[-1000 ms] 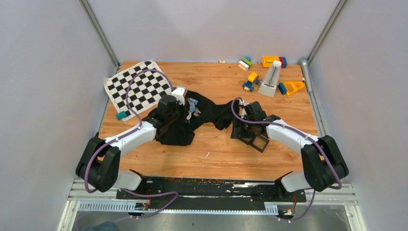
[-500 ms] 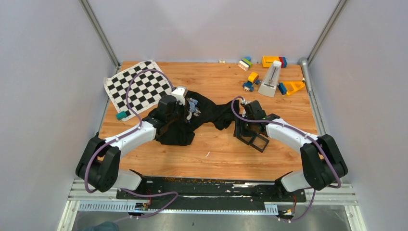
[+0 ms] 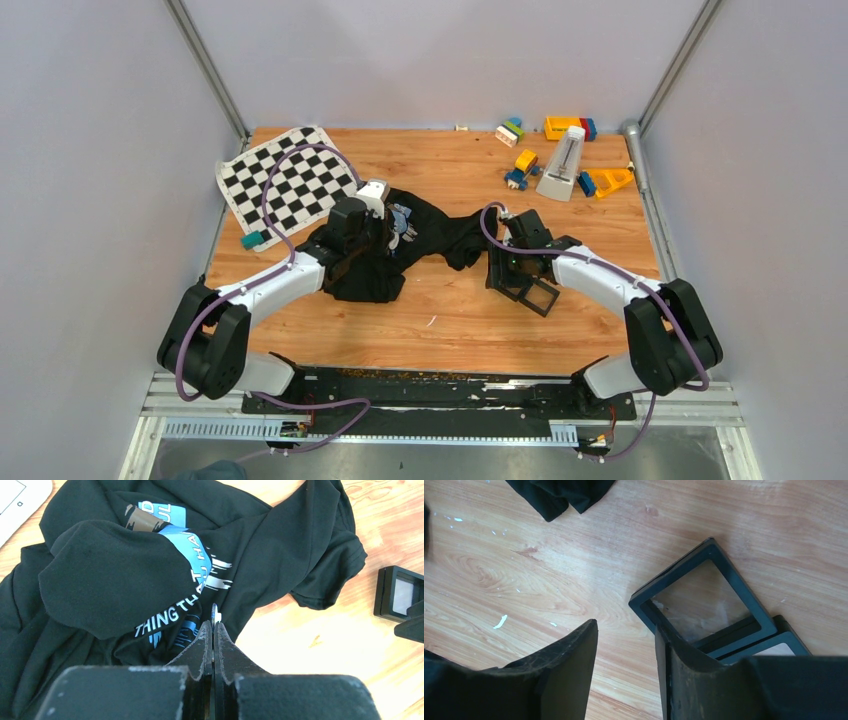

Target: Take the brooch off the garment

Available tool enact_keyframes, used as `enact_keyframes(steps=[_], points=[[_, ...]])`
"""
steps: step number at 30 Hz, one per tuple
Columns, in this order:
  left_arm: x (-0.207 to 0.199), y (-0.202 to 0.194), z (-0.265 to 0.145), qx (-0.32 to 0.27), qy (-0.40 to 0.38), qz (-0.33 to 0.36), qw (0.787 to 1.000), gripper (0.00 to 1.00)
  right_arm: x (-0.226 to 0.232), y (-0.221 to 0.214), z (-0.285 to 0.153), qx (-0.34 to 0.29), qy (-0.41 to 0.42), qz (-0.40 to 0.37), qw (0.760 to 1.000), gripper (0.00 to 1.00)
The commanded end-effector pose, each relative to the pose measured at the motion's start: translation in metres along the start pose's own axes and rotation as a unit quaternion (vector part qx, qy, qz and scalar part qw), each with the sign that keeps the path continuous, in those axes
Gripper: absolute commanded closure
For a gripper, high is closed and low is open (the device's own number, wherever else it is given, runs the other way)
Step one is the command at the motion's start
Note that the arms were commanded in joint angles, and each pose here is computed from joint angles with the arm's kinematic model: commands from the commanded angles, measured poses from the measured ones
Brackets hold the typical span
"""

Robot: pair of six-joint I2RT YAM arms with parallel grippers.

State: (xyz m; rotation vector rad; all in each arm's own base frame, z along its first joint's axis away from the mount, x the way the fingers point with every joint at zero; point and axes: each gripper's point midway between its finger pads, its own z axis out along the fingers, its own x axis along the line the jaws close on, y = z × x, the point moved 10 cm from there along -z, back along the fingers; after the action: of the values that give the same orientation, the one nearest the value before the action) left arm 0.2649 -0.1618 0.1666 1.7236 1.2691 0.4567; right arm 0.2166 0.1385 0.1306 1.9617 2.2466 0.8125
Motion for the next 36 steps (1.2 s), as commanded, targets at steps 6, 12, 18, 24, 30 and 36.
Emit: enact_keyframes(steps=[6,12,18,24,30,36], points=[[-0.001,0.008,0.0,-0.017,-0.007,0.015,1.0,1.0,-0.001,0.014,-0.007,-0.034,-0.041,-0.003,0.999,0.49],[-0.001,0.009,0.0,-0.018,-0.007,0.016,1.0,1.0,0.001,0.007,0.002,-0.009,-0.032,-0.004,0.999,0.52],[-0.002,0.008,0.001,-0.015,-0.01,0.015,1.0,1.0,0.005,0.002,0.007,0.002,-0.024,-0.008,1.0,0.58],[-0.002,0.008,0.002,-0.013,-0.01,0.016,1.0,1.0,0.01,0.005,0.002,-0.008,-0.015,-0.01,1.0,0.8],[-0.002,0.008,0.001,-0.013,-0.01,0.017,1.0,1.0,0.011,0.004,0.001,-0.008,-0.013,-0.012,1.0,0.84],[-0.001,0.01,-0.001,-0.016,-0.006,0.02,1.0,1.0,0.012,0.003,0.003,-0.001,-0.012,-0.018,1.0,0.76]])
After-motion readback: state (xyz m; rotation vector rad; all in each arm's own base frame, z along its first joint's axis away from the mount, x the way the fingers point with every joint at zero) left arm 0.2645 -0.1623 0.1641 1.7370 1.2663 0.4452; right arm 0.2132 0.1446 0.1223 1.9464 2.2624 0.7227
